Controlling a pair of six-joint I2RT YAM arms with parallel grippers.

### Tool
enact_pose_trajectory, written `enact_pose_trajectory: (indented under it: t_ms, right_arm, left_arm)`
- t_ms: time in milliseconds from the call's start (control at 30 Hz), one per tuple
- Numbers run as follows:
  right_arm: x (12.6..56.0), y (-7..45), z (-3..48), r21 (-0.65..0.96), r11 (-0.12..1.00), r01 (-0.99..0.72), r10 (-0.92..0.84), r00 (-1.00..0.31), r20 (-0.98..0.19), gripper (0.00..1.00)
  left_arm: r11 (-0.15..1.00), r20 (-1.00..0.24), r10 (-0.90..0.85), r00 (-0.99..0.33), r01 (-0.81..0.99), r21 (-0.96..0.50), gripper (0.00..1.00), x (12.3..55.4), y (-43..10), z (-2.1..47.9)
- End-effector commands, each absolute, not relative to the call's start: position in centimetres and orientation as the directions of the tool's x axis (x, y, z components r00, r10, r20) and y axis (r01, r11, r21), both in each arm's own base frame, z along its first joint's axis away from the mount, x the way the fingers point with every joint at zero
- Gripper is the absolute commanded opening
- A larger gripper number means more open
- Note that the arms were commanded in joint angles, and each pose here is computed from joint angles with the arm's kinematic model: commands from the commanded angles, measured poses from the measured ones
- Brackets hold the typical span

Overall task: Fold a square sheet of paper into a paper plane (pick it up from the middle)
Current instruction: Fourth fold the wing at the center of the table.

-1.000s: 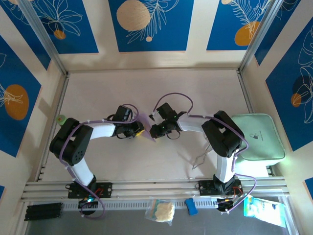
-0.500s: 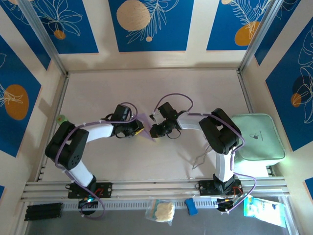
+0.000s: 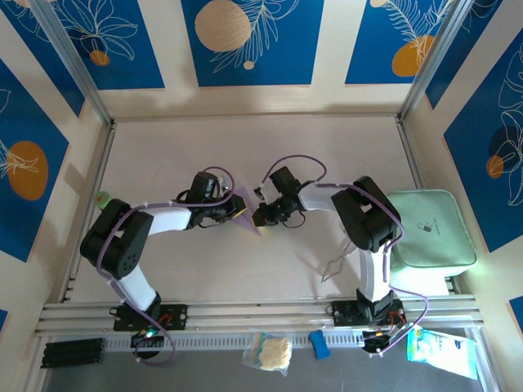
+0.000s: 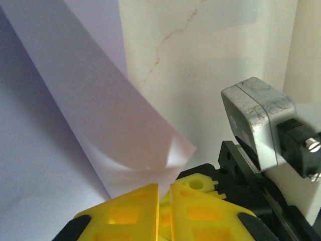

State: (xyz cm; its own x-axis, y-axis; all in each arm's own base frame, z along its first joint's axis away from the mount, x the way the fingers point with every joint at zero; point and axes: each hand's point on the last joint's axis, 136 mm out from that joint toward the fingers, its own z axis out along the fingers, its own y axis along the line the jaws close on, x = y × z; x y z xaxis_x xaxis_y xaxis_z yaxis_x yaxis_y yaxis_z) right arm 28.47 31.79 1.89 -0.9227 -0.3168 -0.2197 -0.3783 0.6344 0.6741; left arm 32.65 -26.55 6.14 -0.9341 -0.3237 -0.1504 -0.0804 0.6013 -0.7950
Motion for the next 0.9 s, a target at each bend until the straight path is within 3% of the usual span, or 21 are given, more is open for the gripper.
enact_pose_trajectory:
  t_ms: [0,867]
  right_arm:
    - [28.1,31.9,1.7,0.713,0.617,-0.331,-0.313,-0.935,-0.163,0.06]
    - [28.2,31.1,1.0,0.737,0.619,-0.273,-0.286,-0.952,-0.112,0.13]
  left_arm:
    - [0.575,-0.154,-0.289,-0.945,-0.043,-0.817,0.14,32.3,-27.4,5.9]
    - [0.607,-0.081,-0.345,-0.935,-0.156,-0.779,0.13,33.2,-27.1,3.1]
